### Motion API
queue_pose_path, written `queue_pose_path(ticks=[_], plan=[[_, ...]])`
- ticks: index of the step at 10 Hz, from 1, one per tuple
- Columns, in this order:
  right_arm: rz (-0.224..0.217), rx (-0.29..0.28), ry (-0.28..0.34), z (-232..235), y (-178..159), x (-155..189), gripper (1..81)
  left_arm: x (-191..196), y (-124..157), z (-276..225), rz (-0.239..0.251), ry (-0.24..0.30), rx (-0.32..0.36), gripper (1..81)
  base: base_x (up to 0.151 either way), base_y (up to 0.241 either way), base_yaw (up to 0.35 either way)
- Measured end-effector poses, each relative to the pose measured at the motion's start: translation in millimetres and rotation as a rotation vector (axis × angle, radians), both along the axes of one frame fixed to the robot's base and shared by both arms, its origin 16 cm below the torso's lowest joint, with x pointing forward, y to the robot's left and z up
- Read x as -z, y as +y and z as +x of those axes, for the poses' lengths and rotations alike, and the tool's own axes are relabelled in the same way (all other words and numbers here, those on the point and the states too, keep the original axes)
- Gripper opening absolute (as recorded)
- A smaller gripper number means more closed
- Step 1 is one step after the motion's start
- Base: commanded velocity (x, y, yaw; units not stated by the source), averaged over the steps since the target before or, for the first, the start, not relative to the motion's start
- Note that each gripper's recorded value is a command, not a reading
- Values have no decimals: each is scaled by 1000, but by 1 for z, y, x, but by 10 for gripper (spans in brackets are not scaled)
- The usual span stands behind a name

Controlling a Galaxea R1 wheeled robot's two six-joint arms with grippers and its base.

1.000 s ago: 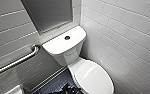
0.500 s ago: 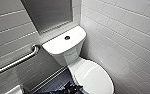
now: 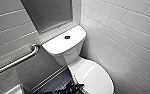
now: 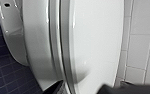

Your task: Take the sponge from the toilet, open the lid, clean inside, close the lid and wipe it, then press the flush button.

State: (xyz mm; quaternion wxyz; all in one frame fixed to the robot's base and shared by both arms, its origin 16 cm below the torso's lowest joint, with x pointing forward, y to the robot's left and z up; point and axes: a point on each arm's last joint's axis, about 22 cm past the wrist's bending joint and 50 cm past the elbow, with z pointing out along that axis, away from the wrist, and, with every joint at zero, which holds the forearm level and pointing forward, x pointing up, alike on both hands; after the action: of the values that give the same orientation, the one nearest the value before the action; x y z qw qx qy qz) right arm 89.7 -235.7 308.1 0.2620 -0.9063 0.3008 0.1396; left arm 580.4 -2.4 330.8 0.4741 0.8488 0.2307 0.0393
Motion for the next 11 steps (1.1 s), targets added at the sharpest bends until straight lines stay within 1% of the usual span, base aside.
queue_pose_path(ticks=[2, 4, 7, 9, 11], plan=[[0, 0, 19, -5, 0, 0, 10, 6, -8, -5, -11, 18, 4, 811, 0, 0, 0], [-1, 1, 14, -3, 0, 1, 10, 4, -6, 5, -10, 5, -6, 811, 0, 0, 0], [-1, 1, 14, -3, 0, 1, 10, 3, -10, 6, -17, 0, -14, 811, 0, 0, 0], [-1, 1, 14, -2, 0, 1, 10, 6, -18, 7, -14, -1, -16, 811, 0, 0, 0], [4, 5, 3, 5, 2, 2, 10, 11, -19, 8, -4, 0, -19, 811, 0, 0, 0]])
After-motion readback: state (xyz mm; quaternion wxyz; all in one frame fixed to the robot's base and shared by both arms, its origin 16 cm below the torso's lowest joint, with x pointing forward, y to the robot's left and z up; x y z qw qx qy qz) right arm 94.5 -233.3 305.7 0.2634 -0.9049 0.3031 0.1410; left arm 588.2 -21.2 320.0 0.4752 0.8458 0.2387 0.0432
